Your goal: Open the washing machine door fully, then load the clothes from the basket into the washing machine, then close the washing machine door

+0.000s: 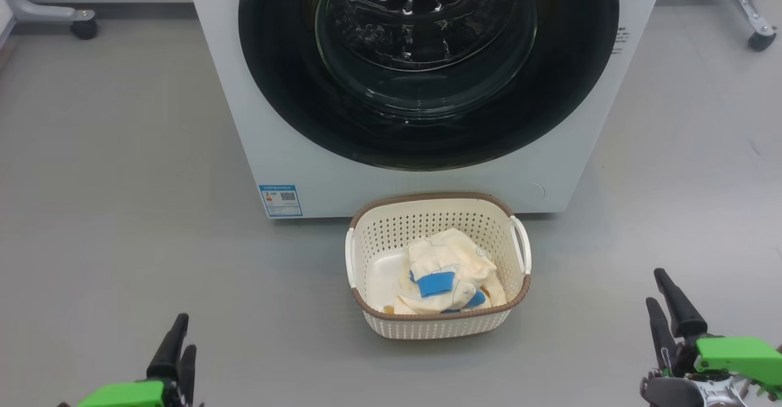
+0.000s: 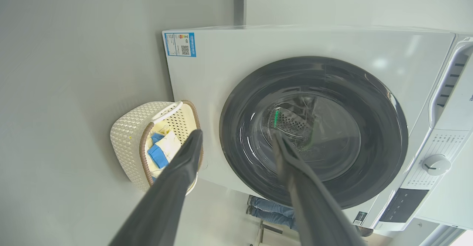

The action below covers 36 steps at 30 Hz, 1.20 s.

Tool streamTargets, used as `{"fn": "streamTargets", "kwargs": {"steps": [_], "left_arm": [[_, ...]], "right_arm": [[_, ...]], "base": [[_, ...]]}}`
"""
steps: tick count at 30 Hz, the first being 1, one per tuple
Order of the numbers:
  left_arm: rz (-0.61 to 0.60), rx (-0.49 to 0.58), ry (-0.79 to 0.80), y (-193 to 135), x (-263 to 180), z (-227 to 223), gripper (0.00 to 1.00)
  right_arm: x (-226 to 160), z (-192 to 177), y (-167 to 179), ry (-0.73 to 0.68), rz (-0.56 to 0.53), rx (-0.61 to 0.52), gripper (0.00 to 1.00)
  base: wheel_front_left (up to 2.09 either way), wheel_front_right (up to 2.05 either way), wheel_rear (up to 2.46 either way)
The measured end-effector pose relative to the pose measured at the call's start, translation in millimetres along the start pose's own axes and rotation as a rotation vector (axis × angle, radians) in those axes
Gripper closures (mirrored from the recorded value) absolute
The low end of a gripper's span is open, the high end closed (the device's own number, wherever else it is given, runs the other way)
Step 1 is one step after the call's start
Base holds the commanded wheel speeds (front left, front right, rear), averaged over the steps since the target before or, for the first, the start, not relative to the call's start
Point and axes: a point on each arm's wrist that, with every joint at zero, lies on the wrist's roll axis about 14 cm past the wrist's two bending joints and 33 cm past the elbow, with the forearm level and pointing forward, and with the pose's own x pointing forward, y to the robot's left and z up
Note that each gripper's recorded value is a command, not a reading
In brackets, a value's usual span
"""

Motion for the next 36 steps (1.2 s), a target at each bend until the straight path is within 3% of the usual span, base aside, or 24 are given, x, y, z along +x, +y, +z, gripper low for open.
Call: {"fn": "streamTargets", "kwargs": {"steps": [7,15,32,36], "left_arm": [[-0.013,0.093,-0.013,-5.2,1.0,0.9,0.00],[-0.049,0.282,-0.033,-19.5,4.5,6.2,0.00],[-0.102,0.662,-0.058,-37.8,5.0,2.8,0.00],[-0.108,0.717,-0.057,-38.6,4.9,0.4,0.00]], "right_arm": [[0.6,0.5,3.1,-0.003,0.006,-0.085,0.00],[6.0,-0.7,11.8,0.000,0.026,-0.231,0.00],[8.2,3.2,22.3,-0.024,0.053,-0.692,0.00],[8.9,1.5,24.0,-0.024,0.060,-0.748,0.00]], "base": [[0.00,0.00,0.00],[0.00,0.00,0.00],[0.00,0.00,0.00],[0.00,0.00,0.00]]}}
